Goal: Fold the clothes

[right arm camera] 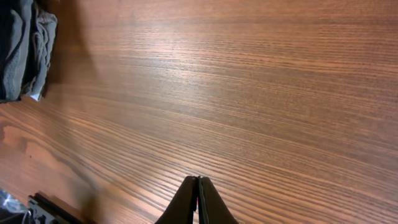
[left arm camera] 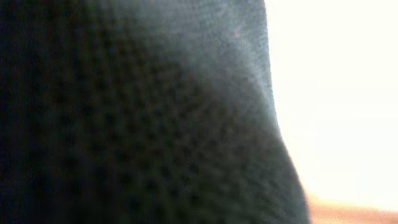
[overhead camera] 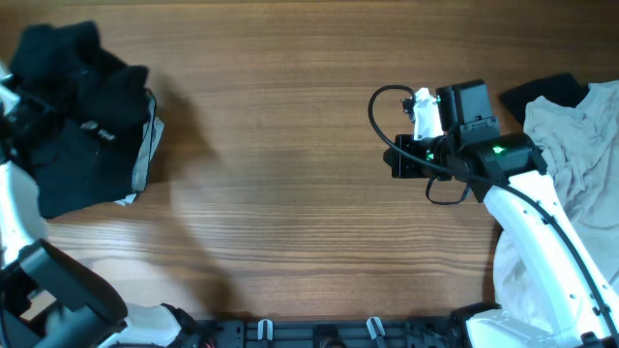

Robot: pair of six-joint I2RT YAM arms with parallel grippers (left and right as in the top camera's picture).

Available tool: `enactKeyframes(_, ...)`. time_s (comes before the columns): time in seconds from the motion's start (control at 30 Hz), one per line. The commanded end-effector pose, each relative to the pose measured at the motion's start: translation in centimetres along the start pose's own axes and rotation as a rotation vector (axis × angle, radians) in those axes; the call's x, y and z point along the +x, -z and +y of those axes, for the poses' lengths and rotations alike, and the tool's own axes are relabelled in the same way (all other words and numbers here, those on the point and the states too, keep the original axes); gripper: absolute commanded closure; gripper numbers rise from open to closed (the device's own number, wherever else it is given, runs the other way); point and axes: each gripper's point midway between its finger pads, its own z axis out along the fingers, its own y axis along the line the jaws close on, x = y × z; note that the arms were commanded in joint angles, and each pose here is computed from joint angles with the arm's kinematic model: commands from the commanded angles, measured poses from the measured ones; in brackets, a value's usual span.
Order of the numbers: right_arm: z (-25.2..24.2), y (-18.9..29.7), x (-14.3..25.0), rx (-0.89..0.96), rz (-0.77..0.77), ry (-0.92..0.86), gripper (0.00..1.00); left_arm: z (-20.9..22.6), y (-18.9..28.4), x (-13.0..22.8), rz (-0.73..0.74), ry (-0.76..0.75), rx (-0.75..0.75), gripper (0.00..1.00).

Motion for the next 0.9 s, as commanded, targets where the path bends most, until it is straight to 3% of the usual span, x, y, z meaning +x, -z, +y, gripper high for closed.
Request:
enactKeyframes(0.0, 0.3, 0.1, 0.1, -0.018, 0.009, -0.013, 0.94, 6.8, 1.0, -0.6, -0.022, 0.130, -0.175, 0.83)
enactKeyframes(0.03, 0.3, 0.1, 0.1, -0.018, 0.009, -0.013, 0.94, 8.8, 1.6, -0.6, -0.038, 0.168, -0.246, 0.60)
enactKeyframes(0.07, 0.3, 0.1, 0.1, -0.018, 0.009, -0.013, 0.89, 10.7, 2.5, -0.4, -0.046, 0.216, -0.310, 0.12)
enactKeyframes(0.13, 0.3, 0.1, 0.1, -0.018, 0.009, -0.012, 0.80, 12.1, 4.2, 0.3, -0.030, 0.274, -0.349, 0.00)
enactKeyframes(0.27, 0.3, 0.1, 0.1, -0.017, 0.009, -0.011, 0.71, 13.8, 10.4, 1.1, -0.067, 0.434, -0.427, 0.00)
enactKeyframes(0.37, 0.4, 0.1, -0.5, -0.023, -0.014, 0.001, 0.69, 10.9, 13.6, 1.5, -0.087, 0.416, -0.383, 0.00)
enactKeyframes(0.43, 1.0, 0.9, -1.5, -0.030, -0.059, 0.023, 0.68, 4.6, 14.2, 1.7, -0.092, 0.260, -0.263, 0.01)
enactKeyframes(0.5, 1.0, 2.9, -3.3, 0.017, -0.155, 0.074, 0.66, -2.8, 13.5, 3.3, -0.056, -0.030, -0.132, 0.06)
enactKeyframes(0.6, 1.7, 7.6, -5.6, 0.081, -0.321, 0.137, 0.61, -12.7, 12.0, 9.6, 0.036, -0.446, -0.009, 0.05)
enactKeyframes(0.67, 3.1, 12.3, -6.6, 0.088, -0.458, 0.167, 0.55, -15.8, 12.3, 13.6, 0.041, -0.611, -0.062, 0.00)
enactKeyframes(0.7, 3.8, 13.9, -6.5, 0.076, -0.504, 0.180, 0.50, -16.5, 12.9, 15.1, 0.033, -0.671, -0.091, 0.00)
enactKeyframes(0.73, 4.6, 16.6, -5.8, 0.061, -0.578, 0.201, 0.40, -16.9, 14.1, 16.6, 0.018, -0.738, -0.141, 0.00)
enactKeyframes(0.77, 4.6, 18.4, -5.0, 0.074, -0.624, 0.204, 0.08, -17.3, 15.5, 18.3, 0.017, -0.792, -0.152, 0.00)
enactKeyframes(0.8, 4.4, 19.6, -4.3, 0.096, -0.655, 0.201, 0.00, -17.1, 16.2, 19.0, 0.019, -0.818, -0.164, 0.00)
enactKeyframes(0.87, 4.5, 21.1, -3.3, 0.101, -0.694, 0.204, 0.00, -16.5, 17.1, 20.1, 0.046, -0.846, -0.188, 0.00)
